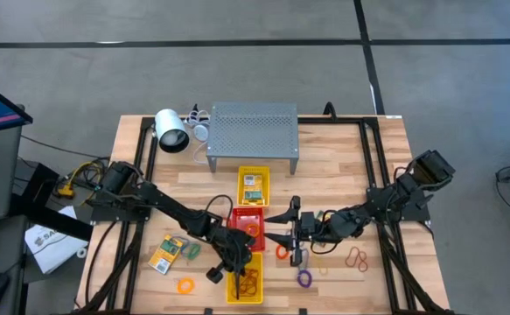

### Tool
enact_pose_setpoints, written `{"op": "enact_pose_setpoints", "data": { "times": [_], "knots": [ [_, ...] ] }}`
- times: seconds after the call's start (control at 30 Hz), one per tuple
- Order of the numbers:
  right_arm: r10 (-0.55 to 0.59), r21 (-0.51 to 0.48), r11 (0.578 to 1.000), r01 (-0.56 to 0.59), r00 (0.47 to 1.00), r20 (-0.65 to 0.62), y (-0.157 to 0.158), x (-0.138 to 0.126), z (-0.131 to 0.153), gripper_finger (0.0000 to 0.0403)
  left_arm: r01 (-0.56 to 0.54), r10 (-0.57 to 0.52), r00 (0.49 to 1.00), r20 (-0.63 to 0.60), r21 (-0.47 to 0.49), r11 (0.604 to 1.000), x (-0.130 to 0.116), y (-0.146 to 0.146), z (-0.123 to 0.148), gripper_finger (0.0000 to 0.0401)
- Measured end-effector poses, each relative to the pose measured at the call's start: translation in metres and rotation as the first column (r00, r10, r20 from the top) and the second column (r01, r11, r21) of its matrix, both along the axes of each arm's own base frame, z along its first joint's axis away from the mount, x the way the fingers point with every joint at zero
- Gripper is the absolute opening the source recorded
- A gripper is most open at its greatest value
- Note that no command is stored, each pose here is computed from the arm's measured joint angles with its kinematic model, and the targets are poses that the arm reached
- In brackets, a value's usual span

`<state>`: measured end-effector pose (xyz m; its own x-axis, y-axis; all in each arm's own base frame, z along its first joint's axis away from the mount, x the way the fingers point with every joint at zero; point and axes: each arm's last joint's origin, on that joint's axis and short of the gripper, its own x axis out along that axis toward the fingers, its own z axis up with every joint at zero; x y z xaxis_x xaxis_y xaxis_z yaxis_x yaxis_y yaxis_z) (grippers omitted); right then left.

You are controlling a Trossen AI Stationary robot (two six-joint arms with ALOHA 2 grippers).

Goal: Pick & Place Office Desk Supplies
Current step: Put the red rubber band into the bottom yellow bin

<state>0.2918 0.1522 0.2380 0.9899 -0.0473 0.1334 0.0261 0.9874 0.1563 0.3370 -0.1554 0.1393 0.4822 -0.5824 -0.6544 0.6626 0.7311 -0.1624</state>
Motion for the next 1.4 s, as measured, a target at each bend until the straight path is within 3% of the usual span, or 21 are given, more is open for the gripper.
{"op": "enact_pose_setpoints", "data": {
  "times": [0.17,0.43,0.6,0.9,1.13,1.4],
  "knots": [
    [0.001,0.000,1.000,-0.001,1.000,0.000,0.000,0.000,0.000,0.0177,0.001,-0.001,1.000,0.001,0.000,1.000,0.000,0.000,0.000,0.0042],
    [0.001,0.000,1.000,-0.001,1.000,0.000,0.000,0.000,0.000,0.0177,-0.005,0.005,1.000,0.000,-0.003,1.000,0.000,0.001,0.001,0.0125],
    [0.001,0.000,1.000,-0.001,1.000,-0.001,0.000,0.000,0.000,0.0177,-0.019,0.020,0.999,0.034,-0.018,1.000,-0.002,0.004,0.018,0.0153],
    [0.002,0.006,1.000,-0.002,1.000,-0.002,0.000,0.000,0.000,0.0177,-0.056,0.056,0.986,0.157,-0.002,0.998,-0.013,0.010,0.062,0.0157],
    [0.002,0.006,1.000,-0.002,1.000,-0.001,0.000,0.000,0.000,0.0177,-0.047,0.044,0.998,0.034,0.070,0.996,-0.018,0.005,0.041,0.0152],
    [0.001,0.006,1.000,-0.001,1.000,-0.001,0.000,0.000,0.000,0.0177,-0.037,0.037,0.999,-0.005,0.089,0.995,-0.019,0.002,0.031,0.0152]
  ]
}}
